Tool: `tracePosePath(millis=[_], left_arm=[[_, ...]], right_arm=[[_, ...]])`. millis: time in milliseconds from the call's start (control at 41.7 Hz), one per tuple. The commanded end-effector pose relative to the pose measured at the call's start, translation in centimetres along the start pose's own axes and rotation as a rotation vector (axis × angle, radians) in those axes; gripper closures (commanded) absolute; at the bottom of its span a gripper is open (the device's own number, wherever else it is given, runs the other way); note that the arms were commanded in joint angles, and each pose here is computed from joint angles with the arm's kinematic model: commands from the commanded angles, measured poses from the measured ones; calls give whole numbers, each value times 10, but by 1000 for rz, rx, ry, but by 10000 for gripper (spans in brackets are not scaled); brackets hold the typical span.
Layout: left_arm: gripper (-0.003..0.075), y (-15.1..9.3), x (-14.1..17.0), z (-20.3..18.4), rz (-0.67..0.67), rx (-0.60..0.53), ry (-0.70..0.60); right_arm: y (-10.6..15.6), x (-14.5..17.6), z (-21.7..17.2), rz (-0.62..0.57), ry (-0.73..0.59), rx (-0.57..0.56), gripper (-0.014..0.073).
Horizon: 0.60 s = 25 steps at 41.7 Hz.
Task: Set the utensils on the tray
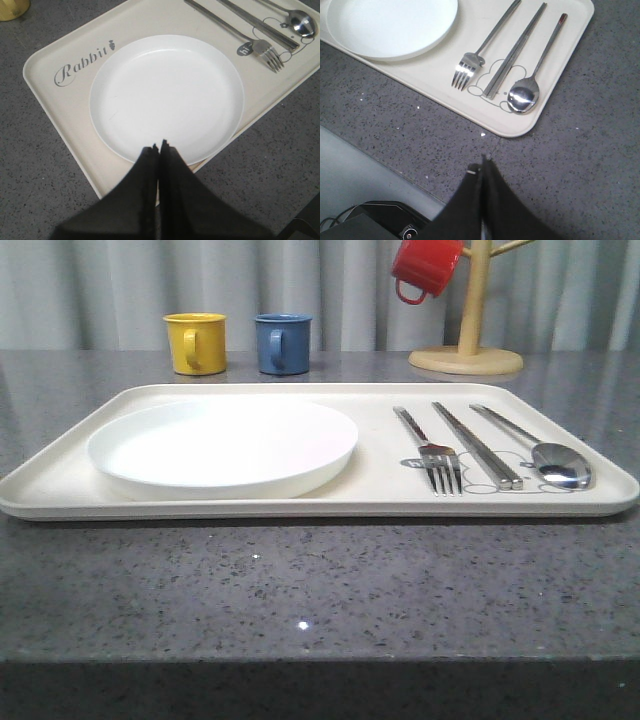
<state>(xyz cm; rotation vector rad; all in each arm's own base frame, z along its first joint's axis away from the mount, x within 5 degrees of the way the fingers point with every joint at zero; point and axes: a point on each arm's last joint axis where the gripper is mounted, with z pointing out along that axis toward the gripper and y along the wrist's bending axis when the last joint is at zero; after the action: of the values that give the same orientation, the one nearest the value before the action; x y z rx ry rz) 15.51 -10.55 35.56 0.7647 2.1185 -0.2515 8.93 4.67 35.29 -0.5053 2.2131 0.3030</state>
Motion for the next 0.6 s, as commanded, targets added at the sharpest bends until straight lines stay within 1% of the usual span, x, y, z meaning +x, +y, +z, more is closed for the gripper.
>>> tracePosePath(millis=[0, 240, 384, 479, 527, 575], left_arm=[[738, 0, -13, -8, 9, -6, -106], [738, 0, -13, -8, 9, -7, -107], [738, 0, -4, -13, 5, -10, -120], [738, 9, 8, -24, 31, -86, -156], [738, 14, 18, -28, 18, -122, -194], [738, 18, 26, -35, -1, -167, -260]], right_arm=[[1, -10, -5, -10, -82, -4, 664], [1, -10, -5, -10, -82, -4, 664], [1, -10, -5, -10, -82, -4, 664], [1, -10, -5, -10, -82, -4, 664], [1, -10, -5, -10, -82, -4, 664], [1, -10, -5, -10, -82, -4, 664]])
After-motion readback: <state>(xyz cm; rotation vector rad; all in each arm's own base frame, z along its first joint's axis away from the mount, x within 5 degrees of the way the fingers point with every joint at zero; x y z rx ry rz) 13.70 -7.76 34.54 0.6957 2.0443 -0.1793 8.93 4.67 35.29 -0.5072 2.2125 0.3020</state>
